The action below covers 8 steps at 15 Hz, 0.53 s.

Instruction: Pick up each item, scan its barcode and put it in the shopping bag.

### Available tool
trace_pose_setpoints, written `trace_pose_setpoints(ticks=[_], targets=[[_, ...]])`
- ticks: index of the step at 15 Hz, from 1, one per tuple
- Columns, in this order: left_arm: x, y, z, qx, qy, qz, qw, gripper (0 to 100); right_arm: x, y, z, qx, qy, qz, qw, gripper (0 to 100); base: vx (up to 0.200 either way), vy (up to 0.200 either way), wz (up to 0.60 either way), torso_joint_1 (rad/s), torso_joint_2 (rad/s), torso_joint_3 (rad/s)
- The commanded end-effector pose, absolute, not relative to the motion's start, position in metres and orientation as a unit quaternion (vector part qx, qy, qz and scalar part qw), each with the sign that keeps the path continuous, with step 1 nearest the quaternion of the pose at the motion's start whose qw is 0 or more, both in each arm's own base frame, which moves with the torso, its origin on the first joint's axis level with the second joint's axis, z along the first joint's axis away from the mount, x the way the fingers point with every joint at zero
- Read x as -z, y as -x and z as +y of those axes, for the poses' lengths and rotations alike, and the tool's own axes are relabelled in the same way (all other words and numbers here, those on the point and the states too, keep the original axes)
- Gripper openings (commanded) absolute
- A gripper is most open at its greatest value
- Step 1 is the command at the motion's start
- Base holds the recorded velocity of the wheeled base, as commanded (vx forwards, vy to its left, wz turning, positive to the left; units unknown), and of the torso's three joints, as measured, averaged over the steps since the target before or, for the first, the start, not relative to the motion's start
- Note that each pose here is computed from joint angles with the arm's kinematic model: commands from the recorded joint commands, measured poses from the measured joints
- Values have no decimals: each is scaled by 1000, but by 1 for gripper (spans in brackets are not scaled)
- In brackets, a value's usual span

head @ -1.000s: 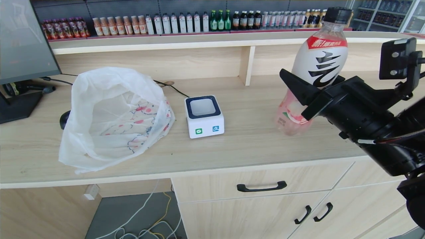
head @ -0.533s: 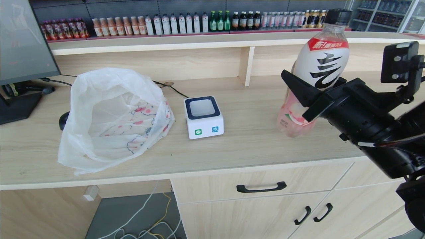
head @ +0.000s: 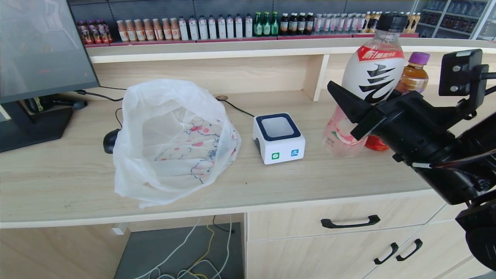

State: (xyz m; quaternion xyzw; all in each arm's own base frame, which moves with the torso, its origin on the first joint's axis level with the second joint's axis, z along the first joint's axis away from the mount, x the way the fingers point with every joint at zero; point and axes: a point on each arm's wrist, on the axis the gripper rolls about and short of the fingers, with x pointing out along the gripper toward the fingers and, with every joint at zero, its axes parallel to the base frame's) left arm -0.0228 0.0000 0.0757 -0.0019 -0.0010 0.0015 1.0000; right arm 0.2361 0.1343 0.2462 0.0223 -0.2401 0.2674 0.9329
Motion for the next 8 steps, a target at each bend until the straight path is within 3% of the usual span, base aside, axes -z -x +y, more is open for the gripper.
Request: trace_pose_setpoints(ticks=[1,8], targets=[[-76,23,0,-2,2,-2,1000,100,-247,-235,134,-268,-22,-241,932,0,0,200,0,-2,2,7],[-76,23,0,-2,-2,-2,1000,100,-247,-236,134,-267,-24,-243,932,0,0,0,0,0,0,0]])
